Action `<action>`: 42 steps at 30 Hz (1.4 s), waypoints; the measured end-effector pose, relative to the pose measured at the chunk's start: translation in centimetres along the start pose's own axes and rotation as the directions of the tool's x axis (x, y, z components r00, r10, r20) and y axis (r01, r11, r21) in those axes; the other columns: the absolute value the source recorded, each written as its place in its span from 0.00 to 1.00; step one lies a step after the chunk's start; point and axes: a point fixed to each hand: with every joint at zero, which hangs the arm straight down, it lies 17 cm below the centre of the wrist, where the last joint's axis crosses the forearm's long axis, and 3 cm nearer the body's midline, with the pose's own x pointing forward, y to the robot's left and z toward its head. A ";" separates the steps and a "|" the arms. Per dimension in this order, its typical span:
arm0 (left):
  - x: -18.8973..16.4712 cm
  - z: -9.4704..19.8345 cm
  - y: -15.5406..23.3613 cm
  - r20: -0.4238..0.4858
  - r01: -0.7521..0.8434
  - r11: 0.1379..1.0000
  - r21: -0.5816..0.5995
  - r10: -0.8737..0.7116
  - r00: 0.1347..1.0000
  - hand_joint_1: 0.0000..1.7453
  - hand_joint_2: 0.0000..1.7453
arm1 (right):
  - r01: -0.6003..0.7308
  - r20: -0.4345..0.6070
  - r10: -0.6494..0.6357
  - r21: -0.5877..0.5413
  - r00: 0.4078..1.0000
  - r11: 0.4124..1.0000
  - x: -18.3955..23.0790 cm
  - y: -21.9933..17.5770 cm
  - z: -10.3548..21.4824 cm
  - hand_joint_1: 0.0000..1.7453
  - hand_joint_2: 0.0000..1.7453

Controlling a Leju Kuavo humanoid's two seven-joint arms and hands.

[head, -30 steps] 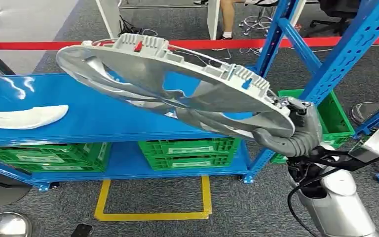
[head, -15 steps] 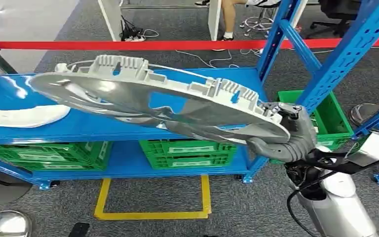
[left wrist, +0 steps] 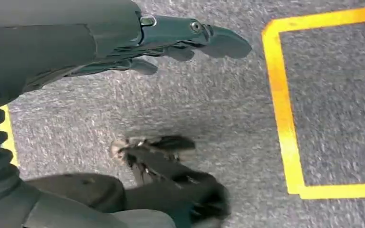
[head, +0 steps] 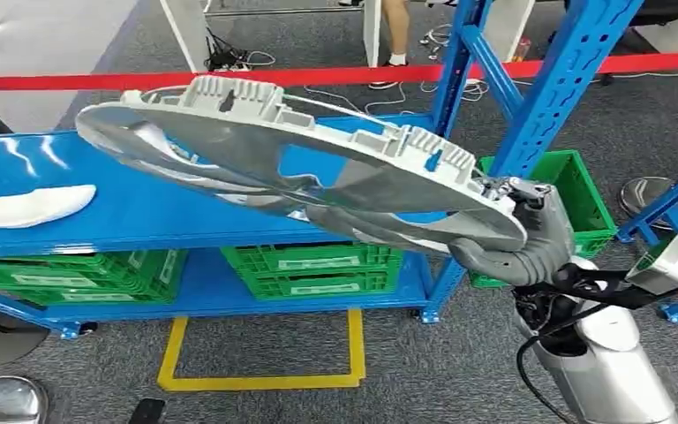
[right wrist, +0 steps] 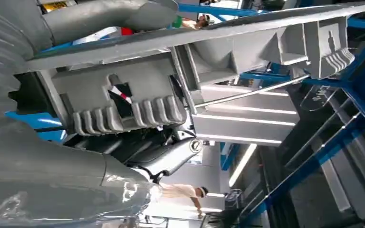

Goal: Take the parts from the cabinet and place them on the table.

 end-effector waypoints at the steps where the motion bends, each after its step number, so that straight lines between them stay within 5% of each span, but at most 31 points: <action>1: 0.0 0.0 0.1 0.001 0.003 1.000 0.004 -0.003 1.000 0.00 1.00 | -0.001 0.001 0.001 -0.002 1.000 1.000 0.0 -0.1 0.0 1.00 1.00; 27: 0.9 -0.4 0.7 0.029 0.007 0.999 0.037 -0.008 1.000 0.00 1.00 | -0.128 0.014 0.129 -0.083 0.992 0.988 0.9 -3.7 -0.2 1.00 1.00; 42: 1.0 -0.5 1.2 0.031 0.023 0.998 0.065 -0.025 0.999 0.00 1.00 | -0.127 -0.019 0.125 -0.136 0.992 0.983 0.4 -5.2 2.4 1.00 1.00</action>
